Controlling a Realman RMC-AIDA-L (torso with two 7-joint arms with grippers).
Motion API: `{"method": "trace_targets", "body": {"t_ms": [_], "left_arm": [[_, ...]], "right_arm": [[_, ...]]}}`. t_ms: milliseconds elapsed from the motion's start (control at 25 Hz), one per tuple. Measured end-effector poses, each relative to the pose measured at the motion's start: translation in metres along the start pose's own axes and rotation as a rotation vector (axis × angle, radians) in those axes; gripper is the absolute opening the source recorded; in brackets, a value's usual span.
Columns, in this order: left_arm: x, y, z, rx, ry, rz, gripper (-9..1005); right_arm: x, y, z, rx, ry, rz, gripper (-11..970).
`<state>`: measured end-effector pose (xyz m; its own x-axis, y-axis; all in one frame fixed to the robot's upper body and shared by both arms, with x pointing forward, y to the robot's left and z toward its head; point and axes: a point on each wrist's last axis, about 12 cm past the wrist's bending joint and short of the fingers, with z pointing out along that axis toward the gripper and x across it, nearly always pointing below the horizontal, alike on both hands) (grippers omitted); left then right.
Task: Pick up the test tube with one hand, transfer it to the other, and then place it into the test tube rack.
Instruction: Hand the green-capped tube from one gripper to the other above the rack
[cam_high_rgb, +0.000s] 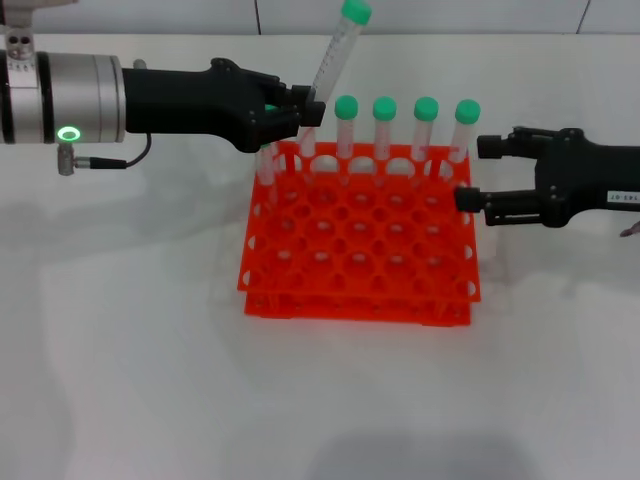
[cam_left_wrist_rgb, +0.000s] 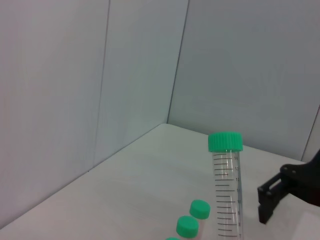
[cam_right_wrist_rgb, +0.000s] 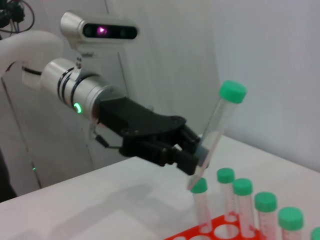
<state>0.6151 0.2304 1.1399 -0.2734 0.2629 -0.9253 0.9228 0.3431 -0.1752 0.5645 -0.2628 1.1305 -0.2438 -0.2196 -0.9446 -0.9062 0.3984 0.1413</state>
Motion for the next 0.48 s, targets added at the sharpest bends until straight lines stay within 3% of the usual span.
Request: {"method": "trace_targets", "body": {"t_ms": [480], "left_arm": [[-0.001, -0.005, 0.002, 0.034, -0.024, 0.025, 243]], "right_arm": [[-0.011, -0.005, -0.008, 0.036, -0.106, 0.006, 807]]}}
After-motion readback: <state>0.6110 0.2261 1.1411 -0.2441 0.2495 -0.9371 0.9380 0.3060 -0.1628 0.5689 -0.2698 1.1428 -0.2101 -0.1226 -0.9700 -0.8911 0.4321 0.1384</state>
